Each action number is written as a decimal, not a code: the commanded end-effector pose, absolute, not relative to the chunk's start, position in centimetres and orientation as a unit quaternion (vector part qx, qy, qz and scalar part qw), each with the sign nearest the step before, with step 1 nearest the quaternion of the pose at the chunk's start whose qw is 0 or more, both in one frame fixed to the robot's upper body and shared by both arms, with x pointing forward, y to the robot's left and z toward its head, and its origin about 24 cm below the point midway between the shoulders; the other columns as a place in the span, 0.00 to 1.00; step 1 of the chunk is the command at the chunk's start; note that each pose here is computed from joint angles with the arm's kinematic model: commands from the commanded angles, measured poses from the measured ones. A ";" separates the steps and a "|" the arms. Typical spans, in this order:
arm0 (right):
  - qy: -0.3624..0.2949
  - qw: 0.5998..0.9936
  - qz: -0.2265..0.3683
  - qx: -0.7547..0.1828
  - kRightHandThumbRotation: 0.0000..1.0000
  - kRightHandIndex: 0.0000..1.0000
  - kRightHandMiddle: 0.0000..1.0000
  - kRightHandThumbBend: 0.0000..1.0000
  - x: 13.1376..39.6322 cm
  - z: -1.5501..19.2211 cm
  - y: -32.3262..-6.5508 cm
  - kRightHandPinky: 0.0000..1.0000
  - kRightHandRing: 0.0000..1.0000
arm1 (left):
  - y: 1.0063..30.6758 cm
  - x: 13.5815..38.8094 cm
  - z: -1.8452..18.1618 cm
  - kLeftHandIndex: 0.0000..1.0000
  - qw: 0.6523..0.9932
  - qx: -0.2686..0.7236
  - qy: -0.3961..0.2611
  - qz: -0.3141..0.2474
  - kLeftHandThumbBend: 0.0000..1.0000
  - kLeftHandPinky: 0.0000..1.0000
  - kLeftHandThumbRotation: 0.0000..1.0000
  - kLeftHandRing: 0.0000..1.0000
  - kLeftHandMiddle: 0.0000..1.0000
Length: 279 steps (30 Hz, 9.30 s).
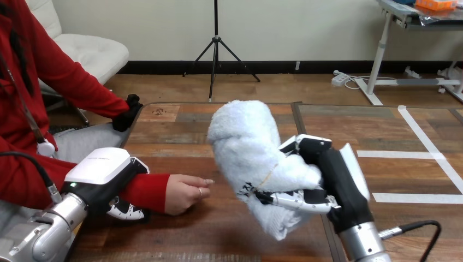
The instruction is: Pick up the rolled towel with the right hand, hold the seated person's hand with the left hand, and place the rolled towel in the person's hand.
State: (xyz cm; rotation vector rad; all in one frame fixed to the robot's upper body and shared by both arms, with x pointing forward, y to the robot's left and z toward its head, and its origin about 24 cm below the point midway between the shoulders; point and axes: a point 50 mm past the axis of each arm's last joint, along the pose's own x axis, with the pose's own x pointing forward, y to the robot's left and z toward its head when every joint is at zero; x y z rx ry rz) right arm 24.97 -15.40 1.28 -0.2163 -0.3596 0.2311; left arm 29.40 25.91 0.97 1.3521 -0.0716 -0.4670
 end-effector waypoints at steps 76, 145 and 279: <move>-0.045 0.969 0.159 -0.182 0.00 0.11 0.13 0.58 30.7 -0.7 -12.7 0.05 0.10 | 19.9 30.3 10.8 0.38 0.756 0.551 -0.272 -0.223 0.80 0.27 0.03 0.30 0.36; -0.135 0.955 0.240 -0.107 0.00 0.10 0.13 0.56 28.7 0.4 -9.8 0.05 0.09 | 18.7 29.8 10.7 0.38 0.763 0.539 -0.276 -0.227 0.82 0.28 0.00 0.31 0.36; -0.444 0.839 0.271 -0.158 0.00 0.12 0.12 0.60 22.9 11.7 -11.5 0.01 0.07 | 19.5 29.9 8.9 0.42 0.780 0.526 -0.251 -0.227 0.82 0.33 0.03 0.35 0.40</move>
